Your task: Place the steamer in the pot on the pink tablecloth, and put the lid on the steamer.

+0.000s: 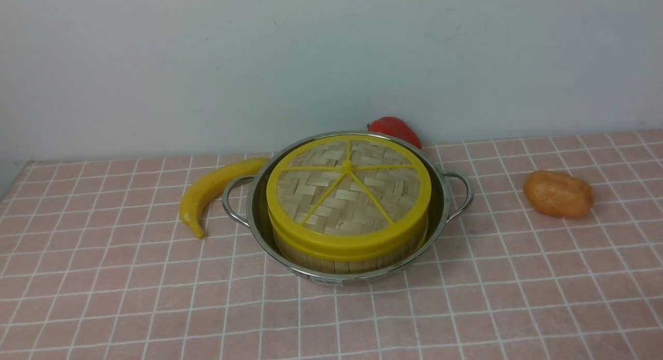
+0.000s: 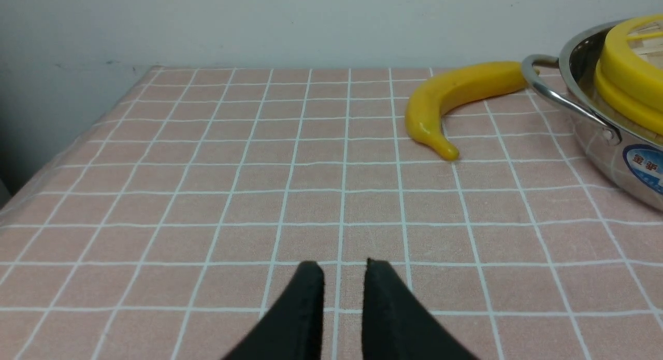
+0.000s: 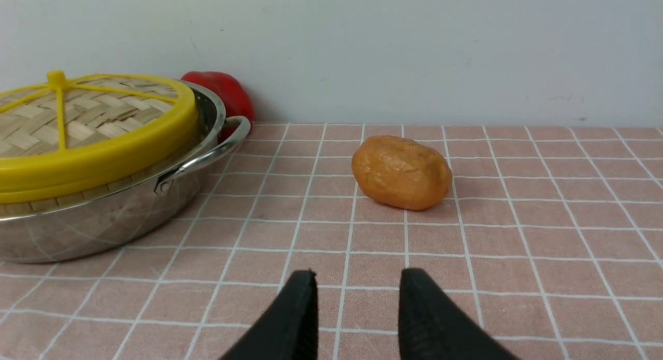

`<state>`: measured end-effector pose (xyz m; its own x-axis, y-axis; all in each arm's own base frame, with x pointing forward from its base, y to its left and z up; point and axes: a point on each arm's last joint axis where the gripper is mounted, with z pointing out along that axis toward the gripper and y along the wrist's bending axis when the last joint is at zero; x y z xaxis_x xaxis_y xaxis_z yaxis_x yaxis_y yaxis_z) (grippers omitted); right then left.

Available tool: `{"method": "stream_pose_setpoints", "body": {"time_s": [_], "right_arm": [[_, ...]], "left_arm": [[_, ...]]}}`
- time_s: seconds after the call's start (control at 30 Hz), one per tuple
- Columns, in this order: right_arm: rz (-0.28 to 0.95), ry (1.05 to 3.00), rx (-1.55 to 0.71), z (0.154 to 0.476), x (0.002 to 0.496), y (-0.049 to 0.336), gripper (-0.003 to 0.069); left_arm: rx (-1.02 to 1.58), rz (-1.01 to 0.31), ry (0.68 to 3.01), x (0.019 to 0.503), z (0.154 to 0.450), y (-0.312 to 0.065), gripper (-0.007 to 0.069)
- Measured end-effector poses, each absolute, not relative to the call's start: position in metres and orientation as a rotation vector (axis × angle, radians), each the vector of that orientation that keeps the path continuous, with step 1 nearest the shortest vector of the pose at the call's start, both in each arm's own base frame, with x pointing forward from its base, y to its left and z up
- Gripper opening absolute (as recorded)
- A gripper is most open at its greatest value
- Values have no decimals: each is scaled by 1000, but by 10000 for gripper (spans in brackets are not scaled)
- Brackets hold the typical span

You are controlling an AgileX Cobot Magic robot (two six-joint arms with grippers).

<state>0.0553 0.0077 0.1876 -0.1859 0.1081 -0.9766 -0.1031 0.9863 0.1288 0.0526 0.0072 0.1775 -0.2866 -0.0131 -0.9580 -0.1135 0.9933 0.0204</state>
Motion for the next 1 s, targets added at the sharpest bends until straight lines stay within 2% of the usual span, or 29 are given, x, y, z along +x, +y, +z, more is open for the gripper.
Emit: {"method": "stream_pose_setpoints", "body": {"time_s": [1.0], "right_arm": [[189,1748,4,188,55,8,242]], "left_arm": [[-93,95,1860,53,177,7,160]]}}
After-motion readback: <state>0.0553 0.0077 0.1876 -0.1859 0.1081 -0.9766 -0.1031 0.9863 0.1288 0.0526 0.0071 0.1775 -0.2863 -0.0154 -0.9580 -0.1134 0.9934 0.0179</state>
